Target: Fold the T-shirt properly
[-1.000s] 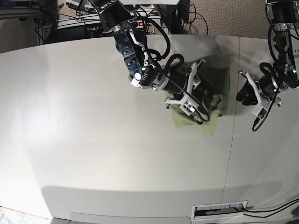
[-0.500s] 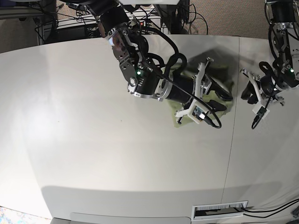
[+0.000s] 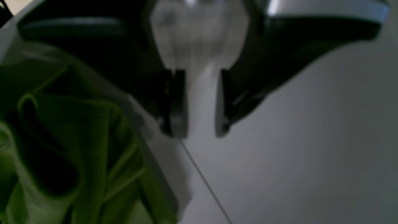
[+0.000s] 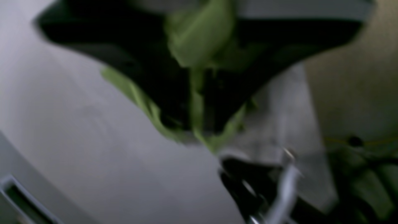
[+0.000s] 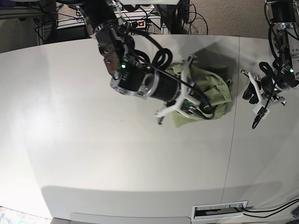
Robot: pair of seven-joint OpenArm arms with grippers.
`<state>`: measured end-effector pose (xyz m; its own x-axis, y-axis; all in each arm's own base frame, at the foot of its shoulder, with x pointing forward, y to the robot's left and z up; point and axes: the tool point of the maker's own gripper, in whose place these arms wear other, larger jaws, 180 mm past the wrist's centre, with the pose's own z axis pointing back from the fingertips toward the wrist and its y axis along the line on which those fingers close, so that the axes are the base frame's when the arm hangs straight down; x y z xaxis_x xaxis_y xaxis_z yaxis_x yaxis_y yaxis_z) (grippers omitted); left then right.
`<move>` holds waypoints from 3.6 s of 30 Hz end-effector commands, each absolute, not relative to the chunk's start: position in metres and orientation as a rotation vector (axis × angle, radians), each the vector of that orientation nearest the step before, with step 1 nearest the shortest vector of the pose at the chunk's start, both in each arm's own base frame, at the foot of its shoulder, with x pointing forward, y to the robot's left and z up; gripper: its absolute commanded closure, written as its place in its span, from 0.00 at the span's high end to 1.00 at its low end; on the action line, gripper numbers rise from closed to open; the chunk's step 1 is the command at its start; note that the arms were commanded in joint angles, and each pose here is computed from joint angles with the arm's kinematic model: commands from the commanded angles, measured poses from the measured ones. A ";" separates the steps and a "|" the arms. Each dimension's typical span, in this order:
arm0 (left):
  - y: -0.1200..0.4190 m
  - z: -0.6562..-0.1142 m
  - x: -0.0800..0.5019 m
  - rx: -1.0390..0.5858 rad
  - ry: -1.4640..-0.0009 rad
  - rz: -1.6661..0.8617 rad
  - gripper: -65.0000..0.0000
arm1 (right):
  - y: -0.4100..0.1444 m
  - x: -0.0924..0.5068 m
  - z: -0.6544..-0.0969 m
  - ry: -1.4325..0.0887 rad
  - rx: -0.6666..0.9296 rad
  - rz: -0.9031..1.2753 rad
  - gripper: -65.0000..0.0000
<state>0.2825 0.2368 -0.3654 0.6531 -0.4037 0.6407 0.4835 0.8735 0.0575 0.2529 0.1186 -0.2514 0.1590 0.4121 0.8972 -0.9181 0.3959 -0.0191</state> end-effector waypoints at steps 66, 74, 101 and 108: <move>0.232 -0.344 0.296 -0.157 -0.802 -0.500 0.27 | 0.141 0.200 -0.326 -0.915 0.590 1.150 0.09; 0.232 -0.343 0.297 -0.155 -0.803 -0.501 0.27 | 0.164 0.203 -0.315 -0.958 0.666 1.112 0.09; 0.288 -0.315 0.306 0.205 -0.777 -0.339 0.11 | 0.192 0.229 -0.258 -1.090 0.727 1.192 0.09; 0.281 -0.316 0.289 0.210 -0.773 -0.339 0.10 | 0.191 0.262 -0.219 -1.184 0.783 1.080 0.09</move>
